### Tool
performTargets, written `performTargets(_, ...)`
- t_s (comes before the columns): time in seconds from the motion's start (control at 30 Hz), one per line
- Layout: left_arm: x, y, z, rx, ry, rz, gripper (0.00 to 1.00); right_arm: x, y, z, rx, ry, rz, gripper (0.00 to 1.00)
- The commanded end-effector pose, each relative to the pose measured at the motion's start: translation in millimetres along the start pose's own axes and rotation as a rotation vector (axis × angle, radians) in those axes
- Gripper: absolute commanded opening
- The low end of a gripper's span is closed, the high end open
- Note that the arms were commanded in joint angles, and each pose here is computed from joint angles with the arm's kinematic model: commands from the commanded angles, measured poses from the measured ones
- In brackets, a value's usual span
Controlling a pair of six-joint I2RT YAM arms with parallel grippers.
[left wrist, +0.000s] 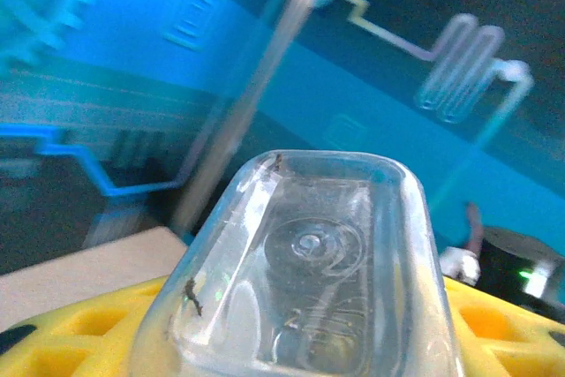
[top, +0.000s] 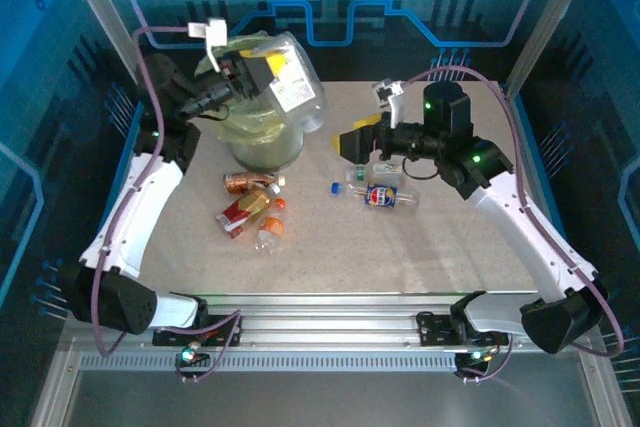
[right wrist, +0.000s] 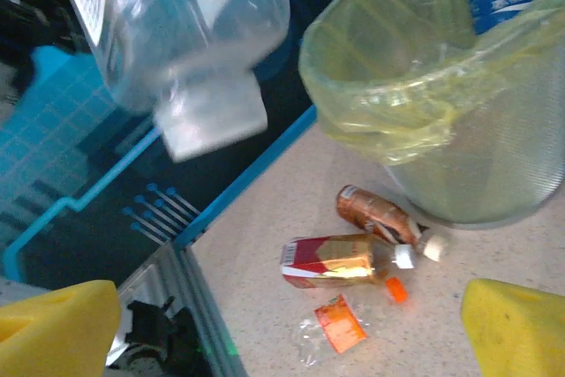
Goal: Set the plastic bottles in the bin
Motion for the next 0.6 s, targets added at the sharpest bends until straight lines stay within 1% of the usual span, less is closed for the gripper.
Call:
performTargets(0.0,-3.1,21.6,-18.3,-0.065,0.255,0.134,0.12,-1.9,-1.5,-14.6,0.012,-0.133,-0.004,1.00)
performTargets(0.13,9.4,44.4,-24.2,-0.090,0.459,0.231,0.12,-9.1,-8.4,-19.2,0.025,-0.241,0.029,1.00)
performTargets(0.27,29.6,60.7,-23.3,-0.087,0.615,0.307,0.11,-18.4,-16.3,-21.4,0.053,-0.351,0.070,1.00)
performTargets(0.4,55.7,68.5,-15.6,-0.035,0.734,0.336,0.11,-21.4,-19.6,-23.6,0.064,-0.397,0.084,1.00)
performTargets(0.57,98.1,66.9,-4.6,0.072,0.857,0.333,0.10,-27.0,-24.0,-29.1,0.093,-0.491,0.107,1.00)
Point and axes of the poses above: each hand's point on the last joint's axis, 136 mm out from that joint toward the fingers, its own z axis out along the fingers, its own x axis along the line the jaws close on, y = z × x, the point moved 9 cm from there along -z, back along the fingers, and after that the axes turned 15 degrees about -z, right-handed, at the moved point
